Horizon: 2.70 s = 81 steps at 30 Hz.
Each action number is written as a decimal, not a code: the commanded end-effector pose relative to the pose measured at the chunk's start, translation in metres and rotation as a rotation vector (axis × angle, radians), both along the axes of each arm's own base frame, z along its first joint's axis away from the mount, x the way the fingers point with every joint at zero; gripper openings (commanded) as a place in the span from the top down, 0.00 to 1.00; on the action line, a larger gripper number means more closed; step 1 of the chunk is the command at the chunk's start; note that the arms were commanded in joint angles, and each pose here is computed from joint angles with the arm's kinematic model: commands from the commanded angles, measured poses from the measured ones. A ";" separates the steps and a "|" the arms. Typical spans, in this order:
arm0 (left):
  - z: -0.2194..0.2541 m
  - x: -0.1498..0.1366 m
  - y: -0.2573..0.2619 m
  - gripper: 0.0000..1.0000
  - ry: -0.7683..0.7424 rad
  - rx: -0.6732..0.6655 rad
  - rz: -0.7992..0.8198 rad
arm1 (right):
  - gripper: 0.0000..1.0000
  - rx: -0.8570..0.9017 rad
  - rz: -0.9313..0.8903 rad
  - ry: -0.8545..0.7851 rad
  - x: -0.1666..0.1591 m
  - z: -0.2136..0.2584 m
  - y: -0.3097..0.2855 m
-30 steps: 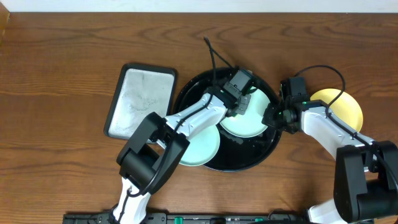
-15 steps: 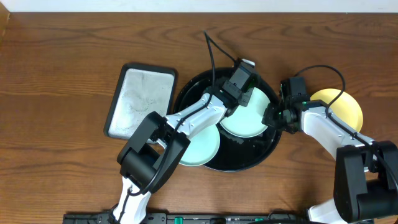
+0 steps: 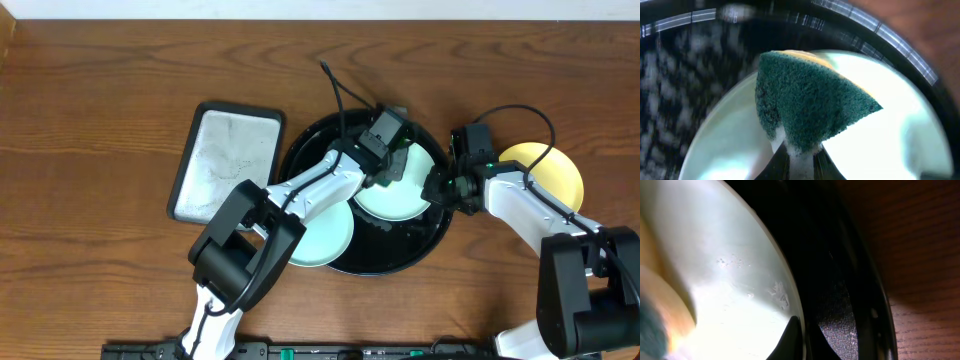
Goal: Clean dirty plates on tray and stack at the side
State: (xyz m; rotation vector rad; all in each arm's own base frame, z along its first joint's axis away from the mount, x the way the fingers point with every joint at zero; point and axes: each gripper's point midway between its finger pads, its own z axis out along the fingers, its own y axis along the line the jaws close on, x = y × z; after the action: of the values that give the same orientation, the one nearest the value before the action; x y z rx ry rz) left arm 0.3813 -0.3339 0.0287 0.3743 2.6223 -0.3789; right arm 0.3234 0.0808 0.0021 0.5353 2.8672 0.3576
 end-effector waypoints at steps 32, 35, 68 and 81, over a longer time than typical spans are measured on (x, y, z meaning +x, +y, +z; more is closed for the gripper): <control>-0.067 -0.047 0.008 0.92 0.300 0.001 0.172 | 0.99 -0.113 -0.002 0.056 -0.016 -0.014 -0.020; -0.069 -0.026 0.031 0.92 0.242 0.055 0.182 | 0.99 -0.113 -0.002 0.056 -0.016 -0.014 -0.020; 0.054 0.065 0.143 0.92 -0.375 0.708 0.112 | 0.99 -0.116 0.005 0.059 -0.017 -0.014 -0.020; 0.105 0.062 0.147 0.92 -0.444 0.659 0.158 | 0.99 -0.117 0.008 0.065 -0.018 -0.015 -0.020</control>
State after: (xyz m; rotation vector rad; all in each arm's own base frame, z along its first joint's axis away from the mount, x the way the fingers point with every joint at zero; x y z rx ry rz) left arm 0.4497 -0.1959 0.1124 0.4216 2.2754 0.5400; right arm 0.3170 0.0828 0.0025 0.5106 2.8959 0.3427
